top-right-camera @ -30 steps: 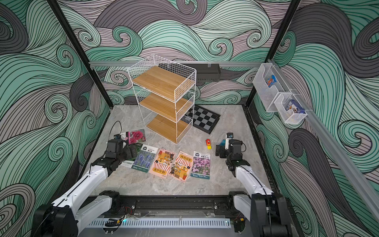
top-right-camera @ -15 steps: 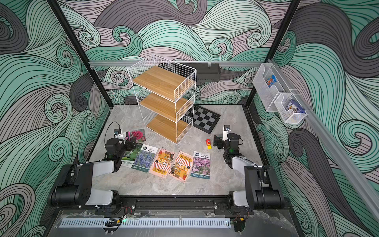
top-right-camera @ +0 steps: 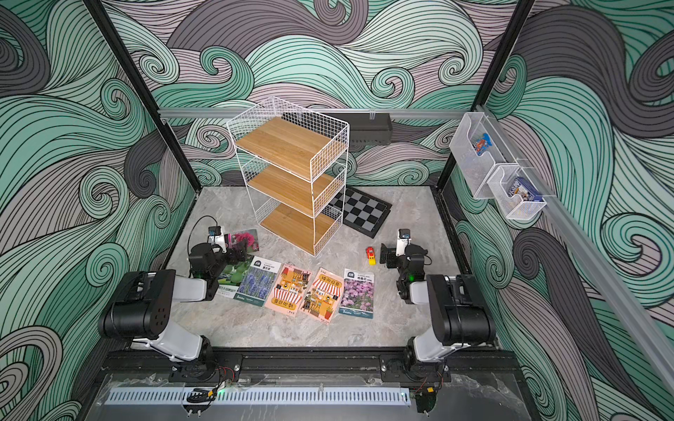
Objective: Take the seed bag off the shelf
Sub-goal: Reset both arms
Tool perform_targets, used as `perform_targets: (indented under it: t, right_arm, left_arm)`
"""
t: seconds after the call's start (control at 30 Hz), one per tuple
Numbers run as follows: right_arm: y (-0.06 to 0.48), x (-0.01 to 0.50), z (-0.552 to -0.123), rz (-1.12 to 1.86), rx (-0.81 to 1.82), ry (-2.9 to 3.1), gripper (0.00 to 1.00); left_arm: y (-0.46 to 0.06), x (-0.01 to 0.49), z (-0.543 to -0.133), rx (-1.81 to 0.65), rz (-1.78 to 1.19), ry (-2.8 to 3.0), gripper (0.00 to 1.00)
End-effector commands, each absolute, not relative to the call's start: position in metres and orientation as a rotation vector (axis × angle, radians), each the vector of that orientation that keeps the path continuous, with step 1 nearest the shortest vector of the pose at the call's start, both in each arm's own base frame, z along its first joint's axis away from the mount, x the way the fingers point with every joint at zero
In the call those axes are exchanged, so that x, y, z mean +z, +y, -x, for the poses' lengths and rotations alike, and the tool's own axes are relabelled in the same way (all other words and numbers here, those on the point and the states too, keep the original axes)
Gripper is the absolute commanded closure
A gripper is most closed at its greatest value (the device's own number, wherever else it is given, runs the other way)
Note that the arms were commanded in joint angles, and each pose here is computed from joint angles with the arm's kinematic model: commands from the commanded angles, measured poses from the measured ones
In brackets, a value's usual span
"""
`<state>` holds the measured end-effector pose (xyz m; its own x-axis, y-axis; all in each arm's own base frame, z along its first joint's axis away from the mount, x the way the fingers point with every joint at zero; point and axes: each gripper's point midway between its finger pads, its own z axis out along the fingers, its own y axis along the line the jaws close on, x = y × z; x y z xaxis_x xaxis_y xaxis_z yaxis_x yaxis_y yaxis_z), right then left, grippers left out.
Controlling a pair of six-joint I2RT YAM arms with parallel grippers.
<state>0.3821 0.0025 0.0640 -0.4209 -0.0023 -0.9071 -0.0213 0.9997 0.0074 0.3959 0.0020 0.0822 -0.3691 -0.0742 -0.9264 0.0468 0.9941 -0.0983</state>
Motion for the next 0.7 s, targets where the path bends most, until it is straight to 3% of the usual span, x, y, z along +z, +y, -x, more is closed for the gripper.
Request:
perform_targets:
  t: [0.0,0.67]
  right_arm:
    - [0.004,0.094,-0.396,0.011,0.012,1.902,0.01]
    - [0.015,0.095,-0.398,0.082,0.050,1.895,0.01]
  left_arm:
    - [-0.005,0.089,-0.404,-0.111,-0.031,1.958,0.01]
    - [-0.004,0.090,-0.405,-0.110,-0.029,1.926,0.02]
